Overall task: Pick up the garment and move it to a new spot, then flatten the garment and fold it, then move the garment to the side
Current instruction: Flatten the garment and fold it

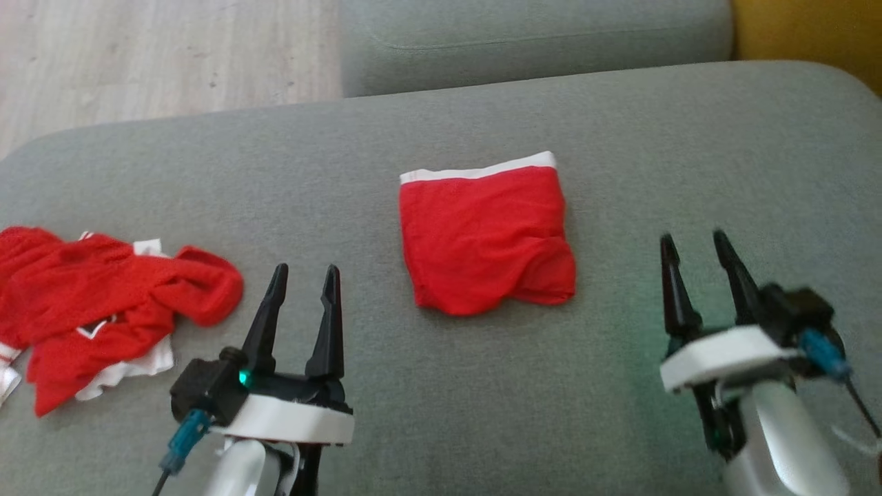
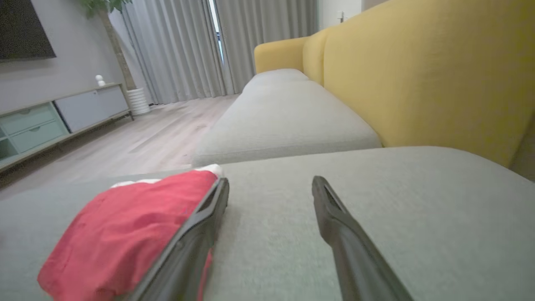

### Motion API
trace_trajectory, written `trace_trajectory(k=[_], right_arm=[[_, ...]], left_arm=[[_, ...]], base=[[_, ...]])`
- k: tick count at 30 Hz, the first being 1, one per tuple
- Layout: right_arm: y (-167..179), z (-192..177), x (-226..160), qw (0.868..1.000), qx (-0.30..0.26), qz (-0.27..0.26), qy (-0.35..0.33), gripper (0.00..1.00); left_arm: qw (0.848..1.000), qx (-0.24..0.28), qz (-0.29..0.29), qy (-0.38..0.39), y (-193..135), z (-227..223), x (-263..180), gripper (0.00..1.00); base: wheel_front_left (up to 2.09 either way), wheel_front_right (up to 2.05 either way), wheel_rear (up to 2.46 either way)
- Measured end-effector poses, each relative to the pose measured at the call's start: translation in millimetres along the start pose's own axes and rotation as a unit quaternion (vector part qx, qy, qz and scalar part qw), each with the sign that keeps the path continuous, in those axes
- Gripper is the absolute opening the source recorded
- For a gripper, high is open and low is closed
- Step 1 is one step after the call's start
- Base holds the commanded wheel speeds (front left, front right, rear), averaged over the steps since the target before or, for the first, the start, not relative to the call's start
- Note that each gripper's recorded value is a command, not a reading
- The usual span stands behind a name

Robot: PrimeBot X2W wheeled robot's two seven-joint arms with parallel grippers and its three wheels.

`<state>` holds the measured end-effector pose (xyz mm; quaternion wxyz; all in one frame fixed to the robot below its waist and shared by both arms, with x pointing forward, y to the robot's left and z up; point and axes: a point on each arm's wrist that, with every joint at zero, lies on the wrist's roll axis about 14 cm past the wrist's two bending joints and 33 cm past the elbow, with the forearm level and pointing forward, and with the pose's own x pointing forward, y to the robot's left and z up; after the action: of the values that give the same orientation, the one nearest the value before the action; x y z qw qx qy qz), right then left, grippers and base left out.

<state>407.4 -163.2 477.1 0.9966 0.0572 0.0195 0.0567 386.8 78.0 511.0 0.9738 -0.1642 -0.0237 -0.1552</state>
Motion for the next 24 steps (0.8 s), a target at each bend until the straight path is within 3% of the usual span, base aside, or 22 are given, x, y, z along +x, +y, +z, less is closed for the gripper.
trace_trajectory(k=[10,11,12,13,20,24], right_arm=[[5.7,6.5,5.7,1.0,-0.006,0.006,-0.015,1.0],[9.0,6.5,9.5,1.0,-0.007,0.011,-0.016,0.72],[9.0,6.5,9.5,1.0,-0.007,0.011,-0.016,0.07],[12.9,6.4,14.8,1.0,-0.012,0.018,-0.014,0.0],[52.6,12.9,75.4,0.996,-0.037,0.079,-0.015,0.0],[76.2,-13.2,99.6,0.992,-0.046,0.113,0.025,0.0]], left_arm=[[1.0,-0.006,0.005,0.019,4.7,-13.7,-0.3,1.0],[1.0,-0.007,0.006,0.021,6.2,-15.2,-0.4,1.0],[1.0,-0.007,0.006,0.021,6.2,-15.2,-0.4,1.0],[1.0,-0.007,0.008,0.022,8.1,-16.2,-0.3,1.0],[1.0,-0.004,0.023,0.02,25.4,-14.7,9.3,1.0],[0.999,-0.006,0.044,0.031,39.9,-21.8,6.9,1.0]], base=[[0.0,0.0,0.0],[0.0,0.0,0.0],[0.0,0.0,0.0],[0.0,0.0,0.0],[0.0,0.0,0.0],[0.0,0.0,0.0]])
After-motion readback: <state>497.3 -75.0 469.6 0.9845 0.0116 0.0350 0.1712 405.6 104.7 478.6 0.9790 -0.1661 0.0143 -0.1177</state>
